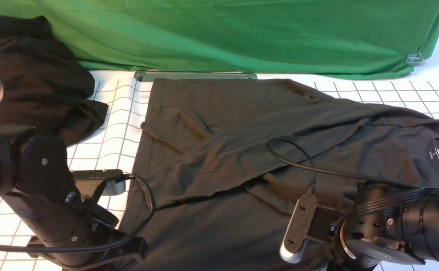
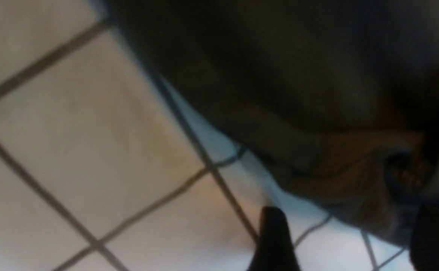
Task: Fold a long-sleeved shirt over a white checkered tablecloth.
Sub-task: 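Grasp the near edge of the shirt at its hem and shoulder corners, then fold the black garment in half by bringing its near edge over to the far edge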
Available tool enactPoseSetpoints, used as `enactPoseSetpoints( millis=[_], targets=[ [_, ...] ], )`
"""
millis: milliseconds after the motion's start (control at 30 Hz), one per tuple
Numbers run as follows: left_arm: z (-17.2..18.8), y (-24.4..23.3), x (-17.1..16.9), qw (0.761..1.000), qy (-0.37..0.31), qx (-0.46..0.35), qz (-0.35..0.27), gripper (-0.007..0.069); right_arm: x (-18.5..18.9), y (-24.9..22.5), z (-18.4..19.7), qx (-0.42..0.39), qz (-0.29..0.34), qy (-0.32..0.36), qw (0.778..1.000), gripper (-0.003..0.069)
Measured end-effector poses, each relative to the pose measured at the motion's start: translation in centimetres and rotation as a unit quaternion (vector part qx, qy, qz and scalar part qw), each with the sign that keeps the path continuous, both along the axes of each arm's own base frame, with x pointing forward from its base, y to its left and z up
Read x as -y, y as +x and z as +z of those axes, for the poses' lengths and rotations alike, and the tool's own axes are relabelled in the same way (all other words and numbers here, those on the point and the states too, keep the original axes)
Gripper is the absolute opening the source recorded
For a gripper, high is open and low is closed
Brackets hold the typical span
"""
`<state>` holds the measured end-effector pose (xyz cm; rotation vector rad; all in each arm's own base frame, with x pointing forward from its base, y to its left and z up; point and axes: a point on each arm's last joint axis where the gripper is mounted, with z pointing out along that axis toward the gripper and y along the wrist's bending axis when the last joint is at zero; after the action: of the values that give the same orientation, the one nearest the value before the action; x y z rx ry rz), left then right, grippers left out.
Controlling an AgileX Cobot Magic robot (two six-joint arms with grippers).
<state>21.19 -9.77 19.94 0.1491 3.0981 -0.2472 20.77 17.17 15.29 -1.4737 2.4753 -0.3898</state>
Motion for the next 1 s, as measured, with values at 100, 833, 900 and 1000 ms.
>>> enactPoseSetpoints(
  millis=[100, 833, 900, 1000],
  targets=[
    [0.0, 0.0, 0.0, 1.000, 0.000, 0.000, 0.000, 0.0015, -0.2, 0.2, -0.1, 0.005, 0.009, 0.003, 1.000, 0.0378],
    [2.4, 0.2, 0.0, 1.000, 0.004, 0.003, -0.012, 0.0015, -0.6, 0.2, 0.0, 0.016, 0.012, 0.024, 1.000, 0.0017],
    [3.4, 0.0, -0.1, 1.000, 0.007, -0.001, -0.018, 0.0015, -0.8, -0.3, 0.5, 0.012, 0.007, 0.029, 0.999, 0.0017],
    [4.4, -0.5, -0.4, 0.999, 0.015, -0.008, -0.029, 0.0015, -1.3, -1.7, 1.5, -0.001, 0.003, 0.044, 0.999, 0.0016]
  ],
)
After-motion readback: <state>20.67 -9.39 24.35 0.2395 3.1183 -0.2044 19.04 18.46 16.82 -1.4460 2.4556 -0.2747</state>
